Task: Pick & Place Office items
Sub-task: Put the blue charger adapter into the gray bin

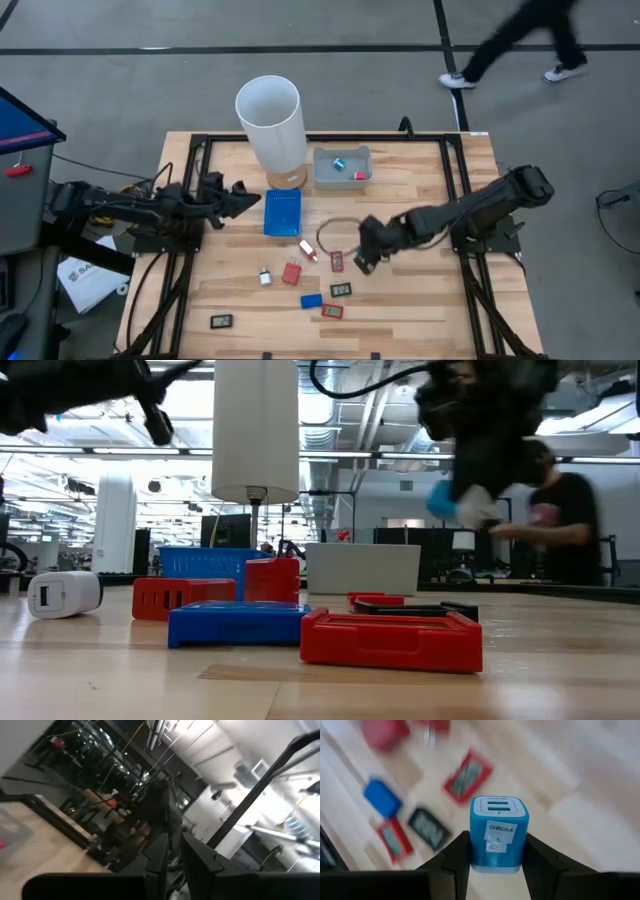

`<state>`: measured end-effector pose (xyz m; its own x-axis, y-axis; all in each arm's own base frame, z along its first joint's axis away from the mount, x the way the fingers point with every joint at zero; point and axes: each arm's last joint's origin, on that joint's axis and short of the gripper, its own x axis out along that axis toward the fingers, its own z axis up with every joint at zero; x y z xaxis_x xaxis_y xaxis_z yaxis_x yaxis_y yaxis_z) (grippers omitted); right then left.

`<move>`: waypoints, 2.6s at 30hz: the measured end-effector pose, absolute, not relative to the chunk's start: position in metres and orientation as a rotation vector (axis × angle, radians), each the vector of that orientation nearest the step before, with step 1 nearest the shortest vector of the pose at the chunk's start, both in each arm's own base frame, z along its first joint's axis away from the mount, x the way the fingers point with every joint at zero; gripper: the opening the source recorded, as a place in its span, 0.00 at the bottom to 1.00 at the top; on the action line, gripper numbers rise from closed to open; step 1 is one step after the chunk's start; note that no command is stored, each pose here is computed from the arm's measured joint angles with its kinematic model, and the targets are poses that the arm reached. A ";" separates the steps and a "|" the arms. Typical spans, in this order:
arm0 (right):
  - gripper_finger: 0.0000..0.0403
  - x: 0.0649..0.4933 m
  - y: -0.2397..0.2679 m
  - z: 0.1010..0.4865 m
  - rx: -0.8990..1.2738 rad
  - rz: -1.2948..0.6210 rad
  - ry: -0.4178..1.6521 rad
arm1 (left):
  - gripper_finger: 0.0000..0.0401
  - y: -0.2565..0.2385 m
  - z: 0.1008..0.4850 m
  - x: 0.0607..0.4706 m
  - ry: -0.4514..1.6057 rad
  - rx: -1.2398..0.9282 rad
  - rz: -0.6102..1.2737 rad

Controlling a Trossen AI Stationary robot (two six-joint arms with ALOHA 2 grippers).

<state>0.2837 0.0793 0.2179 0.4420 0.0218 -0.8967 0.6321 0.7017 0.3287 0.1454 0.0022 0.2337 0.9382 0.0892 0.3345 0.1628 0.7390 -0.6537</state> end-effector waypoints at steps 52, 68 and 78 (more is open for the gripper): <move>0.33 0.312 -0.157 0.257 1.121 -0.695 0.604 | 0.21 -0.002 0.207 0.144 -0.009 -0.577 -0.106; 0.34 0.342 -0.188 0.227 1.108 -0.940 0.888 | 0.21 -0.005 0.207 0.144 -0.005 -0.576 -0.126; 0.35 0.344 -0.190 0.220 1.092 -0.971 0.911 | 0.21 -0.005 0.207 0.144 0.000 -0.573 -0.124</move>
<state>0.3440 -0.1899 0.2201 0.3121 -0.1712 -0.9345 0.9435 0.1715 0.2837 0.1441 -0.0052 0.2068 0.9925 -0.1173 0.0347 0.1173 0.8330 -0.5407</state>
